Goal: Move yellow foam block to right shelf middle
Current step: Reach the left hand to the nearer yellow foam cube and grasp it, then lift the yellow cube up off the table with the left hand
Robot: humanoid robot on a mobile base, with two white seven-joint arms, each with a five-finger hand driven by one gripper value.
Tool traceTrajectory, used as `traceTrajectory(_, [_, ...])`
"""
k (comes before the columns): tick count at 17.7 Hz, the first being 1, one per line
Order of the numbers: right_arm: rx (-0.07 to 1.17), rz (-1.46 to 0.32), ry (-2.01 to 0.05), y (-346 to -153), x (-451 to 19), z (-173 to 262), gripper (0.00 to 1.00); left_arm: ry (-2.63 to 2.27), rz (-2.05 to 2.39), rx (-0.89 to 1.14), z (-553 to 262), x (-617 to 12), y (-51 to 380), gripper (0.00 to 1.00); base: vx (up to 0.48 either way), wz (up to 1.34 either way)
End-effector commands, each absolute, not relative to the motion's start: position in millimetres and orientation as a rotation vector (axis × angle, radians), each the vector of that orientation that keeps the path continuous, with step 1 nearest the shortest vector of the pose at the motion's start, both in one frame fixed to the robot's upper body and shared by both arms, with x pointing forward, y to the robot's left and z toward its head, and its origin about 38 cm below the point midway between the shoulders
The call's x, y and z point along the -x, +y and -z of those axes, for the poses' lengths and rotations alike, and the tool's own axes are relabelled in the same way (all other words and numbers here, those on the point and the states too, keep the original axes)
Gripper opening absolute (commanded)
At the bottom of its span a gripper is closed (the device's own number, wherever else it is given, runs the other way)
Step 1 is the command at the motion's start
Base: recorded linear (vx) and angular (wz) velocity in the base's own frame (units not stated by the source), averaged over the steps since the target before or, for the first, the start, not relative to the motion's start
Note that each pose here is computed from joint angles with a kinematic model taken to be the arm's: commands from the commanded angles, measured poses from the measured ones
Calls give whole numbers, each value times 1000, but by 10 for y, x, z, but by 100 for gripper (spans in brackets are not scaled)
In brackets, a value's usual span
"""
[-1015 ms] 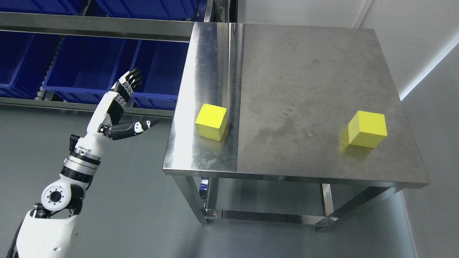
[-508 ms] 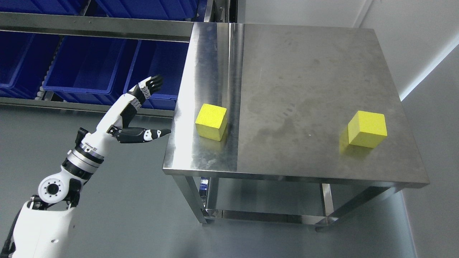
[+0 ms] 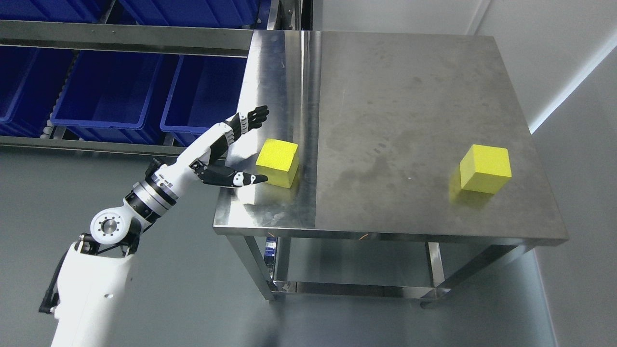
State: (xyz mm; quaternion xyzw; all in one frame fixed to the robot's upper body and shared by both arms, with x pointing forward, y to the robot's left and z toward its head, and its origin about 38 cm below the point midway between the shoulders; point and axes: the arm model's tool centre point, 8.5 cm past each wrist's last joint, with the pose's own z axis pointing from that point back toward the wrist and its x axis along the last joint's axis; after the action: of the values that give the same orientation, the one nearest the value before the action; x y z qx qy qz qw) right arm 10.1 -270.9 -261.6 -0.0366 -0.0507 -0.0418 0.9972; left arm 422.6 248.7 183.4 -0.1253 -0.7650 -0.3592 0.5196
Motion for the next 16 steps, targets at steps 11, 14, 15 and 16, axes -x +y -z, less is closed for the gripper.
traceTrajectory(11, [91, 82, -122, -2827, -181, 2605, 100, -1561, 1013, 468, -1291, -4515, 1823, 76, -4, -20])
traceTrajectory(14, [91, 82, -121, -2827, -171, 2605, 100, -1592, 971, 469, -1343, -4542, 1940, 56, 11, 43])
traceTrajectory(15, [91, 82, -121, -2827, -171, 2605, 100, -1616, 941, 476, -1381, -4553, 1992, 47, 11, 48])
traceTrajectory(16, [91, 82, -121, -2827, -171, 2605, 100, -1643, 906, 478, -1411, -4561, 2028, 38, 11, 48])
